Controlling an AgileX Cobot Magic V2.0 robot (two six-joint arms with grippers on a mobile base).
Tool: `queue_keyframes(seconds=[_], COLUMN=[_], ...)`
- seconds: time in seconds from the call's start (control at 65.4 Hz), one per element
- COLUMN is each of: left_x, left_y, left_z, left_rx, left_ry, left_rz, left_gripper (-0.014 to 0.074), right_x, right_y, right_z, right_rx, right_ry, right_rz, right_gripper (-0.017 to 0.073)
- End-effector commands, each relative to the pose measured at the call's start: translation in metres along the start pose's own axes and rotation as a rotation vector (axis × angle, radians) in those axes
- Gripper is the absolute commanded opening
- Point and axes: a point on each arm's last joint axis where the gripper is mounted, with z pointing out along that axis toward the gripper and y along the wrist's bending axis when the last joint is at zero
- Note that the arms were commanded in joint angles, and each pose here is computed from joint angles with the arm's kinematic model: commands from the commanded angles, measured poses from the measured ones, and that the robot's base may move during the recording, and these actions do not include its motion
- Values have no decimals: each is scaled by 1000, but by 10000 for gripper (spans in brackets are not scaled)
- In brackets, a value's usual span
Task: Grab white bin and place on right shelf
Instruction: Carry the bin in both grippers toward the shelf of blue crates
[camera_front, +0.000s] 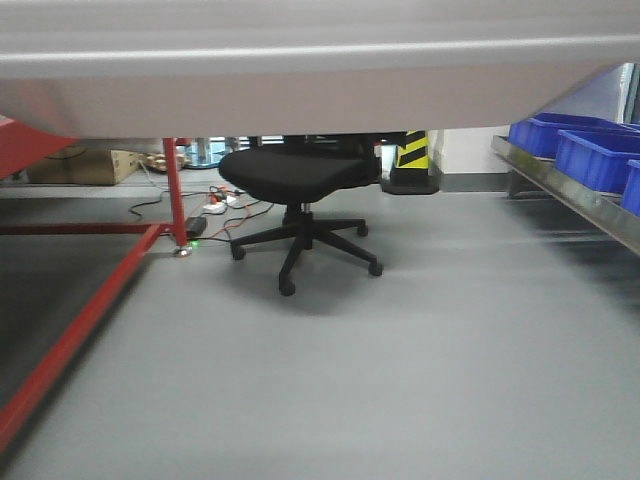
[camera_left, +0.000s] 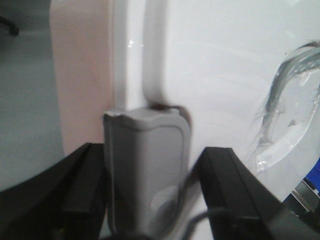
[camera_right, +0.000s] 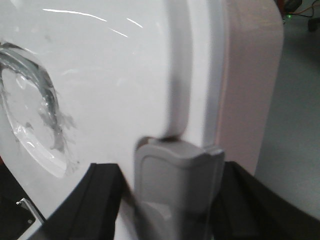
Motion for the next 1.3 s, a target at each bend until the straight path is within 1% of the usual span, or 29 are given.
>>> queue_keyframes(seconds=[0.0, 1.285], left_x=[-14, -14], left_y=[-21, -21], left_z=[-6, -6], left_rx=[178, 180], left_ry=[-96, -95], left_rz=[-53, -53], left_gripper=[241, 242], right_x=[-12, -12], right_y=[20, 20], right_z=[-6, -6], right_rx=[-157, -157], right_ry=[-88, -88], right_rz=[25, 25], right_gripper=[398, 398])
